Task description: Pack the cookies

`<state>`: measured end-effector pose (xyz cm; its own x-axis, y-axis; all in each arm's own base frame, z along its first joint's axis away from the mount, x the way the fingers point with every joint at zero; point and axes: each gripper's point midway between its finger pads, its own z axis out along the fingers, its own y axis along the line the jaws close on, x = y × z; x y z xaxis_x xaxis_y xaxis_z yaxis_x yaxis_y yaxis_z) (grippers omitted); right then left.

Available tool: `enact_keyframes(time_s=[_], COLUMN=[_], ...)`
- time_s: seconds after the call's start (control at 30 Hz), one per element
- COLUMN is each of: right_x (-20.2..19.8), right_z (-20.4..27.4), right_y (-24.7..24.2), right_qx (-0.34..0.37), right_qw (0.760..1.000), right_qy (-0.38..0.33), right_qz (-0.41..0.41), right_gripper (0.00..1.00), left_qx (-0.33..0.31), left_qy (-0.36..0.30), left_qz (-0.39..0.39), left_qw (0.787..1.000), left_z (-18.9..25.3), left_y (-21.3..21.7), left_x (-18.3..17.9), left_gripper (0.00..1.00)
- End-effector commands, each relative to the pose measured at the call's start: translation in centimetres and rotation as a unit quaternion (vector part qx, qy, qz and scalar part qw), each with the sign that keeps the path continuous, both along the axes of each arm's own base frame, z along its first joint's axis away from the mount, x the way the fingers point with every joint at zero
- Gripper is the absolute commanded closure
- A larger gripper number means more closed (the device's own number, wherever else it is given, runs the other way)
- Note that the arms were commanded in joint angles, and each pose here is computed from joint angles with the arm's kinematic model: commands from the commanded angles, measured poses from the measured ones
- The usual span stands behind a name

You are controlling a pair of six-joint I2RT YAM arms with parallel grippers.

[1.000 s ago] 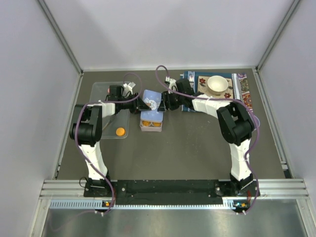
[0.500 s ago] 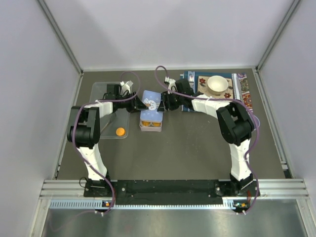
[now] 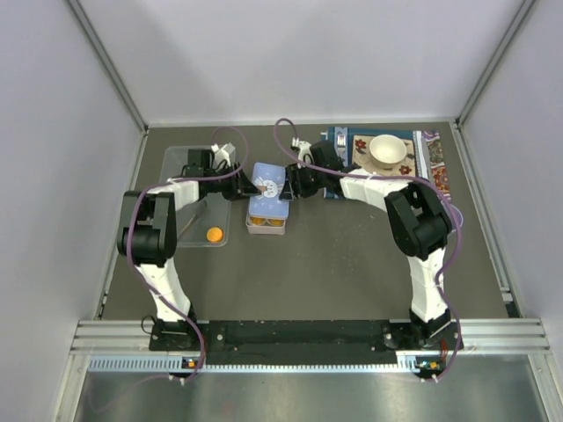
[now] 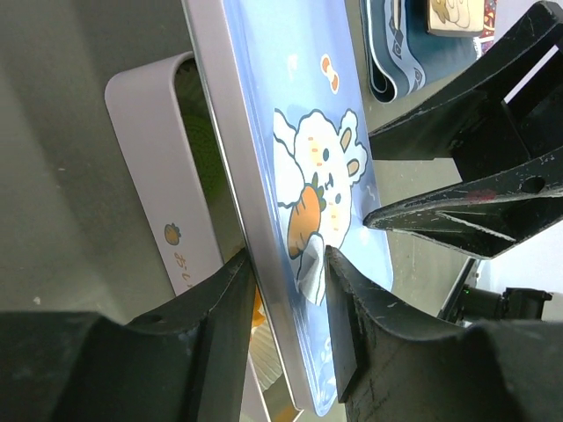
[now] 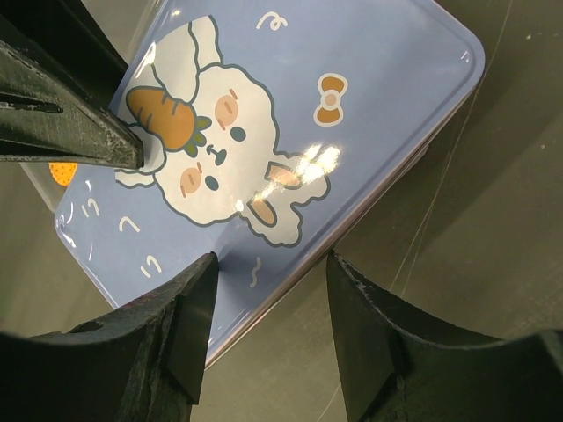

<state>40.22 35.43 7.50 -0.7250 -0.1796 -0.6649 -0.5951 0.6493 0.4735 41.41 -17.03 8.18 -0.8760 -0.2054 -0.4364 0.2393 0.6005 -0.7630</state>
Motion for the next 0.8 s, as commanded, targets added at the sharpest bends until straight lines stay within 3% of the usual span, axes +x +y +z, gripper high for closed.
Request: enact_keyframes(time_s=[0.0, 0.33, 0.77], right_x=[-0.1, 0.0, 0.2], right_z=[0.0, 0.3, 0.4], right_y=[0.8, 1.2, 1.6], right_qx=[-0.011, -0.008, 0.0], right_qw=[1.0, 1.0, 1.0], right_qy=[-0.01, -0.009, -0.001], right_qz=[0.01, 0.012, 0.009], right_gripper=[0.48, 0.48, 0.48], left_qx=[0.047, 0.067, 0.057], left_qy=[-0.033, -0.041, -0.076], left_qz=[0.03, 0.038, 0.033], left_qw=[0.998, 0.996, 0.995], left_z=[0.6, 0.9, 4.3], left_y=[2.2, 2.9, 2.7], left_x=[1.3, 1.4, 1.7], left_gripper=[0.57, 0.57, 0.56])
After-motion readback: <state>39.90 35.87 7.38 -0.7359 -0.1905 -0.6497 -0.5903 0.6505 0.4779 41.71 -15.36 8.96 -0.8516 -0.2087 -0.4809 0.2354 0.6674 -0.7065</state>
